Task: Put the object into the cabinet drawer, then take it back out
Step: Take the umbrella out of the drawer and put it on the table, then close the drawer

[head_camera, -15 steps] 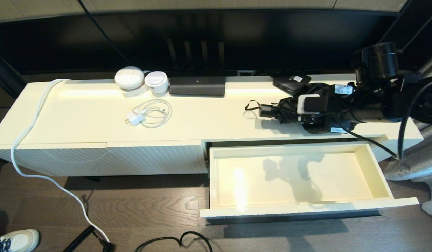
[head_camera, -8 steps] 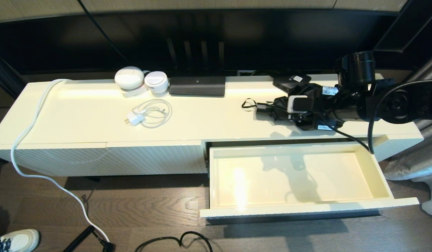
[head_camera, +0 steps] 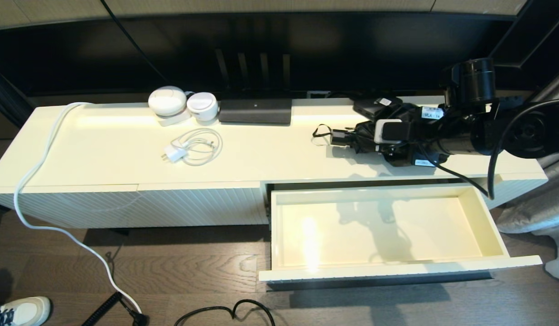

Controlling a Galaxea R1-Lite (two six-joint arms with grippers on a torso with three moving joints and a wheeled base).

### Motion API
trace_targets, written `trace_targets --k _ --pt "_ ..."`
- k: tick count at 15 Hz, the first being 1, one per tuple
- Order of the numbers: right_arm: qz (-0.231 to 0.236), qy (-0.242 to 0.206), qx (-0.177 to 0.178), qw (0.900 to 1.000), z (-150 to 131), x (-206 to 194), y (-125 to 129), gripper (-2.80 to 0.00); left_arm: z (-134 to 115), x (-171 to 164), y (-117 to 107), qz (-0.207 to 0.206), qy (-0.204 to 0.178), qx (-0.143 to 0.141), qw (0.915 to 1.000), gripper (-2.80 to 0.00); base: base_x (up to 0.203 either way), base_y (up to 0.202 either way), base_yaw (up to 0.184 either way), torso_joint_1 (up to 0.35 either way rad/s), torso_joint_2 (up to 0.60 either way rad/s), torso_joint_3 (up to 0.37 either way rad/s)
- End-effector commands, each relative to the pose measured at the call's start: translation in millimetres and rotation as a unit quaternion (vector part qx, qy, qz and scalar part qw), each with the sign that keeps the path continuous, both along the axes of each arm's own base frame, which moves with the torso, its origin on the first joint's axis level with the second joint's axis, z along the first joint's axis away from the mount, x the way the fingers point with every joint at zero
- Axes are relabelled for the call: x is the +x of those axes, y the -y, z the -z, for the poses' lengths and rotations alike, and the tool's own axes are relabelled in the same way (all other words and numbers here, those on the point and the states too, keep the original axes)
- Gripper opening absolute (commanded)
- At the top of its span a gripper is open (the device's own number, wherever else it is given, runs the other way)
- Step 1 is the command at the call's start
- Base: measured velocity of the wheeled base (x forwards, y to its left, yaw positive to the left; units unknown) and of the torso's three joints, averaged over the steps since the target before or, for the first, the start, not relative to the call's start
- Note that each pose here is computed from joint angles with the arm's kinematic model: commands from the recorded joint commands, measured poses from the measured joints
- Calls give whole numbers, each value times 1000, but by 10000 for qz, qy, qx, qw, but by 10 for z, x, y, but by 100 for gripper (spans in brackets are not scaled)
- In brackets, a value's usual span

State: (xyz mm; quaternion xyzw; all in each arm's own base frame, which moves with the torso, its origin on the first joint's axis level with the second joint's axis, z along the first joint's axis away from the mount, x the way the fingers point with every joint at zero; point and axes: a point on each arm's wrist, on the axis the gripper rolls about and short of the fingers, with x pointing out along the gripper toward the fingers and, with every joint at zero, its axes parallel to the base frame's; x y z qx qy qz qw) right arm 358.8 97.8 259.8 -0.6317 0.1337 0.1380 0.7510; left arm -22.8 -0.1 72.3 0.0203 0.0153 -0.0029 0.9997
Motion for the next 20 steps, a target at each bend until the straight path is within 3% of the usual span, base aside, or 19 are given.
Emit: trace_targets --k 1,2,3,7,12,16,20 --pt "-21 14 -40 10000 4 -8 -27 -280 0 -1 0 -2 7 4 10000 -280 0 0 0 0 0 0" --pt "-21 27 -41 10000 -2 -10 -30 -280 0 0 0 2 3 4 10000 -280 0 0 0 0 0 0" --pt "-19 57 -49 10000 -33 -25 -20 0 0 -1 0 -2 7 4 10000 -280 0 0 0 0 0 0" --pt "141 244 -75 9996 -168 -92 -25 0 0 0 0 2 2 4 10000 -280 0 0 0 0 0 0" --pt "14 521 0 9986 -420 -372 -5 0 0 -1 0 -2 3 4 10000 -280 0 0 0 0 0 0" --pt "21 145 -117 9998 -447 -645 83 0 0 -1 0 -2 7 4 10000 -280 0 0 0 0 0 0" --pt "-47 108 -120 9999 -447 -779 83 0 0 -1 0 -2 4 4 10000 -280 0 0 0 0 0 0"
